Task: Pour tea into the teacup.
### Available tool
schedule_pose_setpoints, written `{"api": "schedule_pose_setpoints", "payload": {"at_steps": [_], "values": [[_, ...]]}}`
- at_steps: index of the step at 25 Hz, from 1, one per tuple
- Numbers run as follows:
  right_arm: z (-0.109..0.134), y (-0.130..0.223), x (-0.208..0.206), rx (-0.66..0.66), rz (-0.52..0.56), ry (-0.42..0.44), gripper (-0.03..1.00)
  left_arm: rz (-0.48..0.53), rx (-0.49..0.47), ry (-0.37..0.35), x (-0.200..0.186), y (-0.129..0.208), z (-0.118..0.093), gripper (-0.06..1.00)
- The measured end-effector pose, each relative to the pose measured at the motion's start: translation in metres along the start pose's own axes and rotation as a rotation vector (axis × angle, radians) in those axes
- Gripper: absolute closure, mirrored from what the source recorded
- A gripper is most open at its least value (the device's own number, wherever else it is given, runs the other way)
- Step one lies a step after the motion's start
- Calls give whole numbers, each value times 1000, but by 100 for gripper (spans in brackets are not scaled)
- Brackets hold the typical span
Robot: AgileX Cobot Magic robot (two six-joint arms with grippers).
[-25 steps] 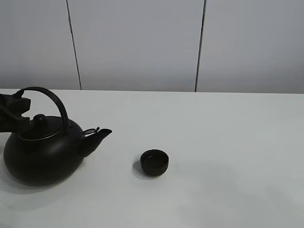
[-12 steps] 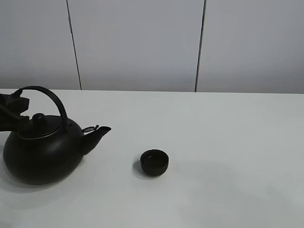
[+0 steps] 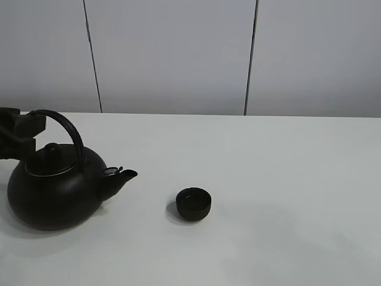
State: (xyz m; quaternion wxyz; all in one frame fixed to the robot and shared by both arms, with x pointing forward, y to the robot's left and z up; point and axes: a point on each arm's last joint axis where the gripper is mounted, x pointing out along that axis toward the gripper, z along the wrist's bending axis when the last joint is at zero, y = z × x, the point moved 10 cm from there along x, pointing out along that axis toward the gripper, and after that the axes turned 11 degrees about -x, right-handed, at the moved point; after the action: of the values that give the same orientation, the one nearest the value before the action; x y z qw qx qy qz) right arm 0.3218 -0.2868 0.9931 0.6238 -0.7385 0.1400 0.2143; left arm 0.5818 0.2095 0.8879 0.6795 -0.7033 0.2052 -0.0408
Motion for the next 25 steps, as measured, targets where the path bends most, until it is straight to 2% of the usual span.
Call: {"api": "schedule_pose_setpoints", "payload": {"at_steps": [7, 12, 16, 20, 25], "values": [[0, 0, 0, 0, 0, 0, 40, 58, -24, -8, -20, 21, -2, 59], [0, 0, 0, 0, -1, 0, 40, 85, -48, -52, -34, 30, 3, 59], [0, 0, 0, 0, 0, 0, 40, 38, -72, -117, -40, 16, 14, 59], [0, 0, 0, 0, 0, 0, 40, -9, -116, -211, -45, 6, 37, 59], [0, 0, 0, 0, 0, 0, 40, -54, -184, -202, -39, -8, 53, 59]]}}
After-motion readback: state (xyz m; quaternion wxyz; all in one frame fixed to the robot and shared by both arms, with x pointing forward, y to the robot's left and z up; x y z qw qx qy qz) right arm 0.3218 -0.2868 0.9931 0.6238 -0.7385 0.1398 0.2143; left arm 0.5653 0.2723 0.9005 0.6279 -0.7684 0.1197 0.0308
